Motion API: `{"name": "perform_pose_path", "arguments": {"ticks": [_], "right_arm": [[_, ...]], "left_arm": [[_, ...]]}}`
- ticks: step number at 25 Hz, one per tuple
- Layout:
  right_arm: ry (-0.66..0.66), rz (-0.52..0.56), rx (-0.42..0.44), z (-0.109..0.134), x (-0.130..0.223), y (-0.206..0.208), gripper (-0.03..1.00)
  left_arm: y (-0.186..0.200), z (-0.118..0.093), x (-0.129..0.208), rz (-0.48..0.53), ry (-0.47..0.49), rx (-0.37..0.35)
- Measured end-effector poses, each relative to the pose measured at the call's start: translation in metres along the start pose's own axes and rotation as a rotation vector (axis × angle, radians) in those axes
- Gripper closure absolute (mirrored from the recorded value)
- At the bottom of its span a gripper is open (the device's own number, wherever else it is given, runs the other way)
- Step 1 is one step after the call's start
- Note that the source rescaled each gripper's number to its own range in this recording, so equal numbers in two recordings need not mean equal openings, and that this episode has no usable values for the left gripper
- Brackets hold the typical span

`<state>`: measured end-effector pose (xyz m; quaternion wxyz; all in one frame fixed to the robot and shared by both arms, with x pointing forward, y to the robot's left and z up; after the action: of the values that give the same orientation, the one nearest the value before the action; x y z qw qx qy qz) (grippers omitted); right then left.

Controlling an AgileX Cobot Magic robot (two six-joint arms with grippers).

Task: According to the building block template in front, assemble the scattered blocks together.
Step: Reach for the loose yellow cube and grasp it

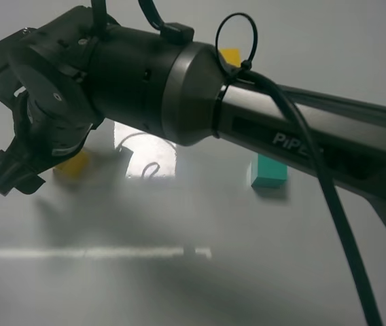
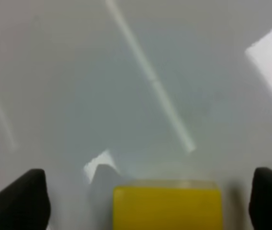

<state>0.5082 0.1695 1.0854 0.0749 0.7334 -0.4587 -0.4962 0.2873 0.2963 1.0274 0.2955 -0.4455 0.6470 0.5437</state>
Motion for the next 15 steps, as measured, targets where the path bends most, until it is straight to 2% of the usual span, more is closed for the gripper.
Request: {"name": "perform_pose_path", "arguments": {"ticks": [10,13,14,15], "right_arm": [[0.055,0.039,0.005,0.0014,0.0071,-0.0052,-0.02],[0.074,0.048,0.015,0.0006,0.0089,-0.0068,0.13],[0.077,0.05,0.017,0.0005,0.0092,-0.0072,0.2],[0.081,0.05,0.02,0.0,0.0092,-0.0071,0.33]], "left_arm": [[0.0,0.0,0.0,0.0,0.0,0.0],[0.0,0.0,0.0,0.0,0.0,0.0],[0.0,0.0,0.0,0.0,0.0,0.0],[0.0,0.0,0.0,0.0,0.0,0.0]]}}
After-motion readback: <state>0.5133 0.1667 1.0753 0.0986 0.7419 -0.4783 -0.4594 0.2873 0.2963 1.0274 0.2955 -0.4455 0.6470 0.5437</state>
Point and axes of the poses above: a point on each arm's last joint axis where the gripper is mounted, y pointing back along that axis away from the gripper, z along the wrist's bending axis when the last joint is at zero, x = y × z, the point moved 6 cm from there along -y, pointing out along that axis toward the gripper, and after that the axes turned 8 degrees about y, right-handed, at the moved point
